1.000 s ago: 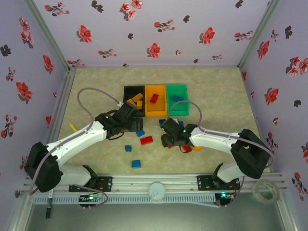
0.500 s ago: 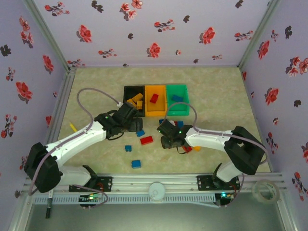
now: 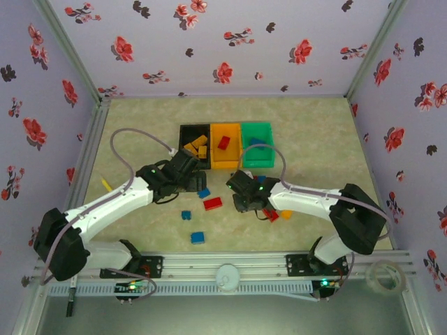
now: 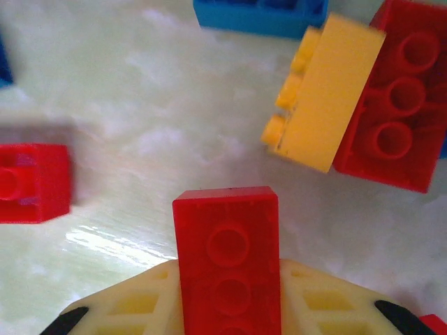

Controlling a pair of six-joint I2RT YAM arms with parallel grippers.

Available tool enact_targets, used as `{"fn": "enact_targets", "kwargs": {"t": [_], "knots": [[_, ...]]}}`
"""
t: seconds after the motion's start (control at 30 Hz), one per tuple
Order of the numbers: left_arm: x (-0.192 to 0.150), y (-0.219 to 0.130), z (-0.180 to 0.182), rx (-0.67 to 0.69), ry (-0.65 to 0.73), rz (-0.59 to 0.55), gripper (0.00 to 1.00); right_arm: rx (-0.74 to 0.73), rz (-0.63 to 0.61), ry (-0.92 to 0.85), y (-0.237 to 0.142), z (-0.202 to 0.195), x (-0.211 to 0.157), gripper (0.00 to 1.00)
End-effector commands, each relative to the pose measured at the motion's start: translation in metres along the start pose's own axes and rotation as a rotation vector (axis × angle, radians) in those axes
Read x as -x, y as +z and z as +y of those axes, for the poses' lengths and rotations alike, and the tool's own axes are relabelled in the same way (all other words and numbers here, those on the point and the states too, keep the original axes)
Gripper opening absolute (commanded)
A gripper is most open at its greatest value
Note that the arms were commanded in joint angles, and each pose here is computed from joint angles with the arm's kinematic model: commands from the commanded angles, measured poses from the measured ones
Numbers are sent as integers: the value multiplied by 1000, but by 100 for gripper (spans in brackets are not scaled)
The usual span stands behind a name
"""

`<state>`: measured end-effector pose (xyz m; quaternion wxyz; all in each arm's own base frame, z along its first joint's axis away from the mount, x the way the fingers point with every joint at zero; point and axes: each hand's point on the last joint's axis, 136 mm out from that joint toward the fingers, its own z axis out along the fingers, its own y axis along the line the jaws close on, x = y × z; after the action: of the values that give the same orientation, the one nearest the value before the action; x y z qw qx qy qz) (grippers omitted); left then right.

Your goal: Sort the legos into containers by color

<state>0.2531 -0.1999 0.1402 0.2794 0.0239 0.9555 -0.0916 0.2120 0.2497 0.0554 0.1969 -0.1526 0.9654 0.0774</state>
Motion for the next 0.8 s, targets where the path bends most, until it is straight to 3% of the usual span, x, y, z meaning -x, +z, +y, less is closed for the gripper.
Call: {"fn": "enact_targets", "kwargs": {"t": [0.0, 0.4, 0.77], "knots": [[-2, -3, 11, 31, -25, -10, 84, -27, -91, -38, -31, 0, 29, 30], [-7, -4, 14, 32, -30, 1, 84, -20, -246, -19, -69, -3, 138, 30], [-12, -5, 17, 43, -29, 19, 84, -3, -251, 38, -33, -15, 215, 29]]}}
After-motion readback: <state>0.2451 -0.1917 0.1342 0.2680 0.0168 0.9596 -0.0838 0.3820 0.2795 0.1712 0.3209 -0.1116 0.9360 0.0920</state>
